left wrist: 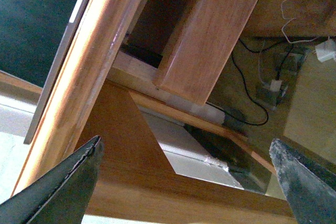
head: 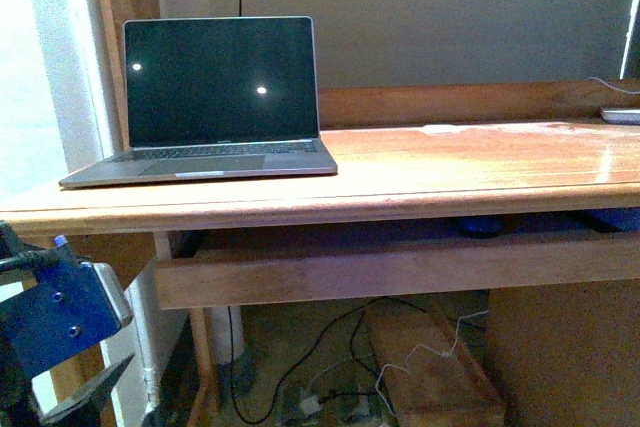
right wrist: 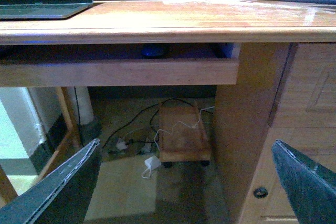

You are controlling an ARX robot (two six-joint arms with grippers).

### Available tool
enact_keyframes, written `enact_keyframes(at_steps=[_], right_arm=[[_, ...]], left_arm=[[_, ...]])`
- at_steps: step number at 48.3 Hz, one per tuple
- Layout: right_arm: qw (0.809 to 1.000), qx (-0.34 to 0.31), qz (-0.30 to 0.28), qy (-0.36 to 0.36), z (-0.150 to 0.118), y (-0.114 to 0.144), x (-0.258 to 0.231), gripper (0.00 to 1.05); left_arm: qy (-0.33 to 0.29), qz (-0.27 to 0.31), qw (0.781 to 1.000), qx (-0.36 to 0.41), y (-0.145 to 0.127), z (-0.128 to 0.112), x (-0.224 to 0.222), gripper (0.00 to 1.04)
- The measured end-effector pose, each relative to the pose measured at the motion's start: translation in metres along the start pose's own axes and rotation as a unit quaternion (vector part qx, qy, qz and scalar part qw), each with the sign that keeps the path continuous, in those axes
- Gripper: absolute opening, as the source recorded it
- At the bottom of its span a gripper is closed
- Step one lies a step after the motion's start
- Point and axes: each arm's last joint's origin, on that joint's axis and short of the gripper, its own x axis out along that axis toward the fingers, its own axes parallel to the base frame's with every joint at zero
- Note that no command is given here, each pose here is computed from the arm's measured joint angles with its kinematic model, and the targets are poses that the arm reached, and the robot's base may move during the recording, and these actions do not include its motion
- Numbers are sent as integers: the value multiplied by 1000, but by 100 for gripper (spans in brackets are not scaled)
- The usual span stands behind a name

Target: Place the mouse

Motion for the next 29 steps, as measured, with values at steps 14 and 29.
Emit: enact_keyframes(at_steps=[14, 29], right_arm=[[1000, 0, 0, 0, 0, 0, 0, 97], [1000, 0, 0, 0, 0, 0, 0, 97]], left_arm=[[-43, -15, 998, 51, -5, -11, 42, 97], [-90, -30, 991, 92, -5, -20, 77, 97]])
